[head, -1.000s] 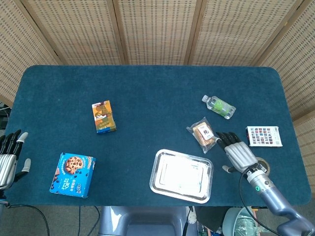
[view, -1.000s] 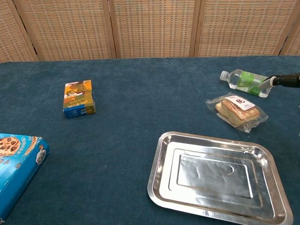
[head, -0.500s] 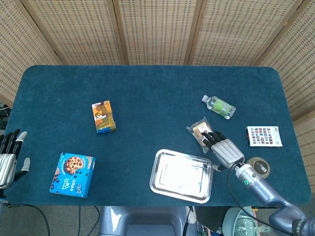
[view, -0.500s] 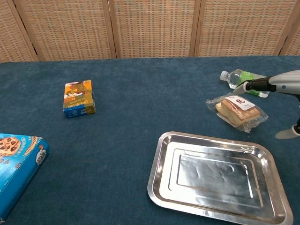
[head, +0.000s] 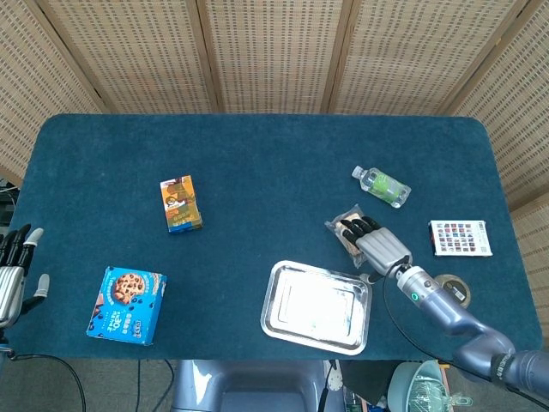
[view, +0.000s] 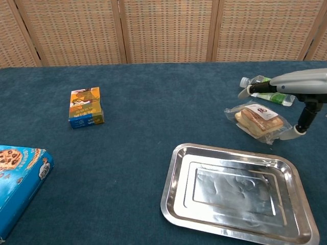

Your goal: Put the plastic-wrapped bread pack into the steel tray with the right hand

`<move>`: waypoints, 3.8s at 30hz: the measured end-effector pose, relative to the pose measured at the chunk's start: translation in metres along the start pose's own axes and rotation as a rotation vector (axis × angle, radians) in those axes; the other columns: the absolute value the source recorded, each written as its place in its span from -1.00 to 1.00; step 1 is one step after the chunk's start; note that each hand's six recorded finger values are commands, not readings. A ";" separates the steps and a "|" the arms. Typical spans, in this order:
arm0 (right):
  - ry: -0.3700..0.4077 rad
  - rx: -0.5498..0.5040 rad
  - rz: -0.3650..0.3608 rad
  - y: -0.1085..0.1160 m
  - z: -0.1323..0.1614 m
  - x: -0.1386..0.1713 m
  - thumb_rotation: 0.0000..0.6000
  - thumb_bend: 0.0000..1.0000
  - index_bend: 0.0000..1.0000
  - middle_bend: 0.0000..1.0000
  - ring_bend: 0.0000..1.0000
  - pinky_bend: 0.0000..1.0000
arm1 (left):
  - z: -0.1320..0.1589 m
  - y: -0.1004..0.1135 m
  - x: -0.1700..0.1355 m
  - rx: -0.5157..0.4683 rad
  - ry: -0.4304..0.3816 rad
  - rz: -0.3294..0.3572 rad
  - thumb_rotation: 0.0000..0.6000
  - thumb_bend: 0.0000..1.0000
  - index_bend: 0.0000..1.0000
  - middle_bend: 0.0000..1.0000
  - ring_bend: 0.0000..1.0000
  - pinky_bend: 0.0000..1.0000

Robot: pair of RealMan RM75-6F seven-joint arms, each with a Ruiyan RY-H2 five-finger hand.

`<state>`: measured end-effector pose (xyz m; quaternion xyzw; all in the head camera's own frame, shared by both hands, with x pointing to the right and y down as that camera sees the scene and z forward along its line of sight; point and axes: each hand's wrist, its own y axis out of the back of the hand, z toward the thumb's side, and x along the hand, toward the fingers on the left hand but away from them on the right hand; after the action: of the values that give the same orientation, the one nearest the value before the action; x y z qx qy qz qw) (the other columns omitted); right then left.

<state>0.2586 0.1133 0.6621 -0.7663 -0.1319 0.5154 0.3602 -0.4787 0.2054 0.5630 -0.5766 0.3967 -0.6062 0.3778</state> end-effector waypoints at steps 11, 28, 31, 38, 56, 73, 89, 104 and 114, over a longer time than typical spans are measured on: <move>0.022 0.009 0.044 -0.008 0.001 -0.024 1.00 -0.55 -0.90 -1.00 -1.00 -1.00 | -0.003 -0.002 0.003 0.006 0.019 -0.005 1.00 -0.01 -1.00 -1.00 -1.00 -1.00; 0.038 0.033 0.077 -0.002 -0.009 -0.051 1.00 -0.55 -0.90 -1.00 -1.00 -1.00 | -0.005 -0.008 0.009 0.016 0.037 -0.025 1.00 -0.01 -1.00 -1.00 -1.00 -1.00; 0.039 0.037 0.084 -0.003 -0.011 -0.054 1.00 -0.55 -0.90 -1.00 -1.00 -1.00 | -0.005 -0.009 0.009 0.020 0.038 -0.028 1.00 -0.01 -1.00 -1.00 -1.00 -1.00; 0.034 0.032 0.099 -0.008 -0.017 -0.060 1.00 -0.55 -0.90 -1.00 -1.00 -1.00 | -0.006 -0.010 0.011 0.024 0.045 -0.035 1.00 -0.01 -1.00 -1.00 -1.00 -1.00; 0.046 0.027 0.073 -0.016 -0.032 -0.066 1.00 -0.54 -0.44 -0.38 -0.77 -0.73 | -0.007 -0.015 0.014 0.025 0.052 -0.055 1.00 -0.01 -1.00 -1.00 -1.00 -1.00; 0.056 0.067 0.036 -0.010 -0.029 -0.058 1.00 -0.54 -0.13 0.01 -0.40 -0.33 | -0.007 -0.013 0.012 0.015 0.042 -0.051 1.00 -0.01 -1.00 -1.00 -1.00 -1.00; 0.066 0.110 -0.006 0.012 -0.011 -0.046 1.00 -0.54 -0.12 0.04 -0.37 -0.29 | -0.005 -0.012 0.012 0.012 0.035 -0.048 1.00 -0.01 -1.00 -1.00 -1.00 -1.00; 0.077 0.146 -0.081 0.042 0.022 -0.017 1.00 -0.54 -0.12 0.04 -0.37 -0.29 | 0.000 -0.015 0.014 -0.002 0.001 -0.076 1.00 -0.01 -1.00 -1.00 -1.00 -1.00; 0.093 0.152 -0.137 0.047 0.057 0.012 1.00 -0.54 -0.12 0.04 -0.37 -0.29 | 0.000 -0.015 0.012 -0.006 -0.016 -0.081 1.00 -0.01 -1.00 -1.00 -1.00 -1.00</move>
<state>0.2058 0.1107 0.6091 -0.7490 -0.1277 0.4621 0.4573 -0.4791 0.1999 0.5814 -0.5981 0.3721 -0.6150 0.3544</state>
